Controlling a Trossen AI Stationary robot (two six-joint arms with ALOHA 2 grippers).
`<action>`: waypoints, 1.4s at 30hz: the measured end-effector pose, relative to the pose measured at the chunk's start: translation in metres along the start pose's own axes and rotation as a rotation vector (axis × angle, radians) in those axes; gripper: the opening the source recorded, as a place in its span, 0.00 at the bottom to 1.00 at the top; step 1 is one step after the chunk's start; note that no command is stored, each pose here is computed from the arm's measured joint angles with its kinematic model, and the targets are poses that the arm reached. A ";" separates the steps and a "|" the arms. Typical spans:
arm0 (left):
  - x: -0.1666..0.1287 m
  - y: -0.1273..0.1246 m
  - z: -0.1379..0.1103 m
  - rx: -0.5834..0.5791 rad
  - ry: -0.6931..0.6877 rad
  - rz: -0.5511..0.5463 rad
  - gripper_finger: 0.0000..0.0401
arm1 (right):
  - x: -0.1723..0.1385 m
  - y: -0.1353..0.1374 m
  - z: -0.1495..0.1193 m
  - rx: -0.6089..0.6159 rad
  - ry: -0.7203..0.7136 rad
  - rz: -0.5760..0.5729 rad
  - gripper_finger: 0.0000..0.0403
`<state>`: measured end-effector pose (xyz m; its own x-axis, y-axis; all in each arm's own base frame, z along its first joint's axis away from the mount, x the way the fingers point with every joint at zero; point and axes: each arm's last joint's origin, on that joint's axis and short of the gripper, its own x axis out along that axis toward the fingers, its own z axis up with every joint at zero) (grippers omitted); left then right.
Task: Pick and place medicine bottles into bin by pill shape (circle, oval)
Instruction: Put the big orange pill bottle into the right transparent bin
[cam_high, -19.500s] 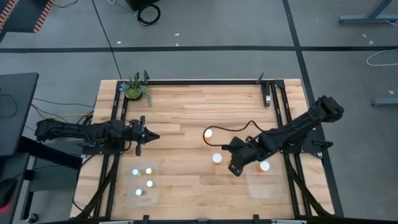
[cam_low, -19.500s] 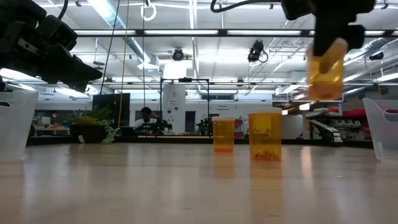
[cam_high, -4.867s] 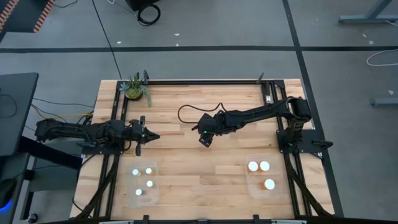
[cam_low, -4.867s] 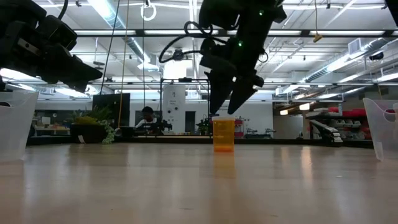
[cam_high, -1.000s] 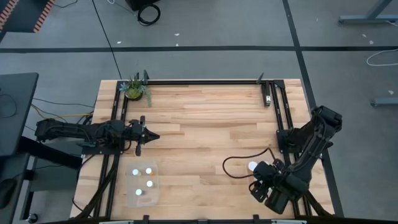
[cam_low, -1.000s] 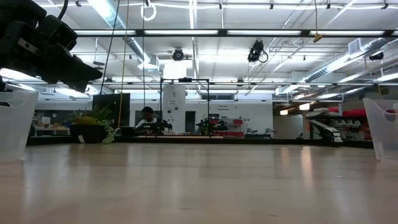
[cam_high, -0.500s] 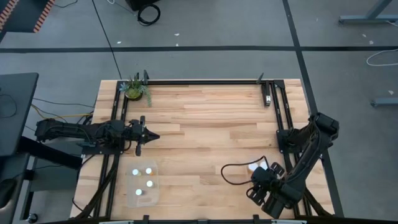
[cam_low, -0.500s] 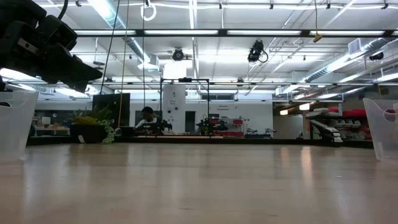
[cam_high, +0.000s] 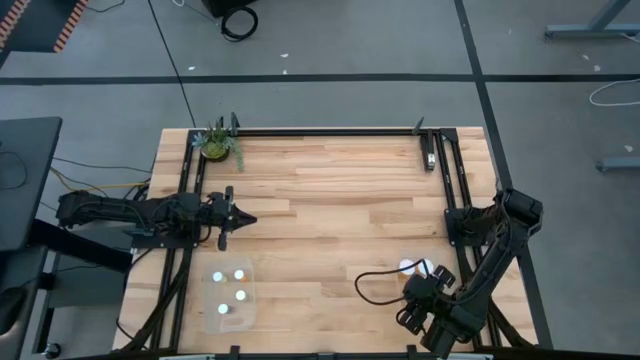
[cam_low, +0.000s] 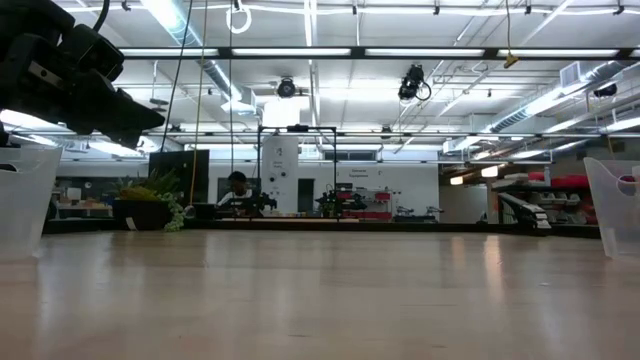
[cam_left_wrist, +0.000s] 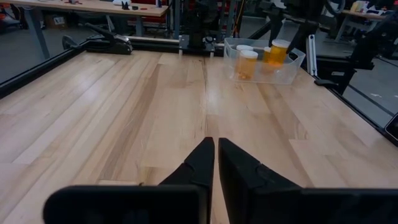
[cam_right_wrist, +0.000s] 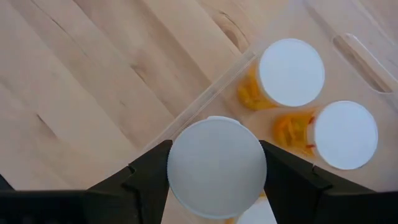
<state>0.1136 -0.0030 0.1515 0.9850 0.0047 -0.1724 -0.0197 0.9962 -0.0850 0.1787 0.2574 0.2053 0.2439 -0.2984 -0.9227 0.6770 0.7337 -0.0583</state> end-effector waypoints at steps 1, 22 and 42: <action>0.000 0.000 0.000 0.000 0.000 0.000 0.07 | 0.000 0.000 0.000 -0.001 -0.003 0.000 0.58; 0.000 0.000 0.000 0.000 0.000 0.000 0.08 | 0.041 -0.009 -0.016 0.059 0.035 0.036 0.58; 0.000 0.000 0.000 0.000 0.001 0.000 0.09 | 0.040 -0.011 -0.015 0.044 0.032 0.017 0.74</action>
<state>0.1136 -0.0030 0.1514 0.9849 0.0044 -0.1730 -0.0194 0.9962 -0.0851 0.1708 0.2463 0.1632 0.2338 -0.2663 -0.9351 0.7028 0.7109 -0.0267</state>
